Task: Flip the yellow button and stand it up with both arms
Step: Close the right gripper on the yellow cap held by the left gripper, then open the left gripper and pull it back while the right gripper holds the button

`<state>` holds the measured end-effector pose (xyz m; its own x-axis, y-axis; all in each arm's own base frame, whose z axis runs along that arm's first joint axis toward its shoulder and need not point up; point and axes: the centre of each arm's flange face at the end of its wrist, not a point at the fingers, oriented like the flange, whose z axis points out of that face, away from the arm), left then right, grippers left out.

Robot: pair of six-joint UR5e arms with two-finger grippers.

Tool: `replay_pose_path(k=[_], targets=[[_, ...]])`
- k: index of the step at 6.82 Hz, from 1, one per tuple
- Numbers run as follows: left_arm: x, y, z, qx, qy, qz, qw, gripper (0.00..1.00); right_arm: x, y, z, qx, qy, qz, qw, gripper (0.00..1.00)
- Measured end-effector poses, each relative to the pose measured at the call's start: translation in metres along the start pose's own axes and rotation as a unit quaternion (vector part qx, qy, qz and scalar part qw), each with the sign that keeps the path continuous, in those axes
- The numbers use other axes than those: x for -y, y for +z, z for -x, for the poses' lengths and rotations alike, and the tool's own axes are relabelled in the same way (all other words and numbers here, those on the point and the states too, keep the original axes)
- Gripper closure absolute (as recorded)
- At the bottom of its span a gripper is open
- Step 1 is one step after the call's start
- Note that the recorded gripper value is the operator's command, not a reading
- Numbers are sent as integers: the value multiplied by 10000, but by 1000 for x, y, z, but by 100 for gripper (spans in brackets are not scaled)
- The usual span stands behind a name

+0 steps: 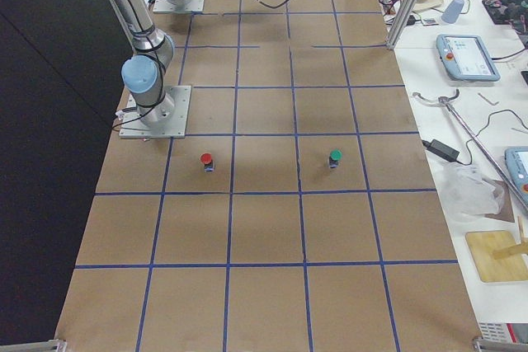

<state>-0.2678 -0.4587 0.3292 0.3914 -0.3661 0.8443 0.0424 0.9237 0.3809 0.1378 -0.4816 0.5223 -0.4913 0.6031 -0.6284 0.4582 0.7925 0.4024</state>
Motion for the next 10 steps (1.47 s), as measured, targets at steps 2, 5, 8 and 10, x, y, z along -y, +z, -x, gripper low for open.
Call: replay_pose_path(k=[2,5,8,10], targets=[[0,0,0,5,-5,3,10000,0,-1,-1,1,14,-9,5,10000,87],[2,11,-20,115,22,139,9998,0,-1,-2,2,15,-21,-10,10000,89],[6,43,-82,1322,-199,297,9906,0,31,-33,-14,-20,-34,-413,9991,89],[4,69,-138,2932,-99,-201,9558,0,64,-64,-43,-254,-325,-777,9961,89]])
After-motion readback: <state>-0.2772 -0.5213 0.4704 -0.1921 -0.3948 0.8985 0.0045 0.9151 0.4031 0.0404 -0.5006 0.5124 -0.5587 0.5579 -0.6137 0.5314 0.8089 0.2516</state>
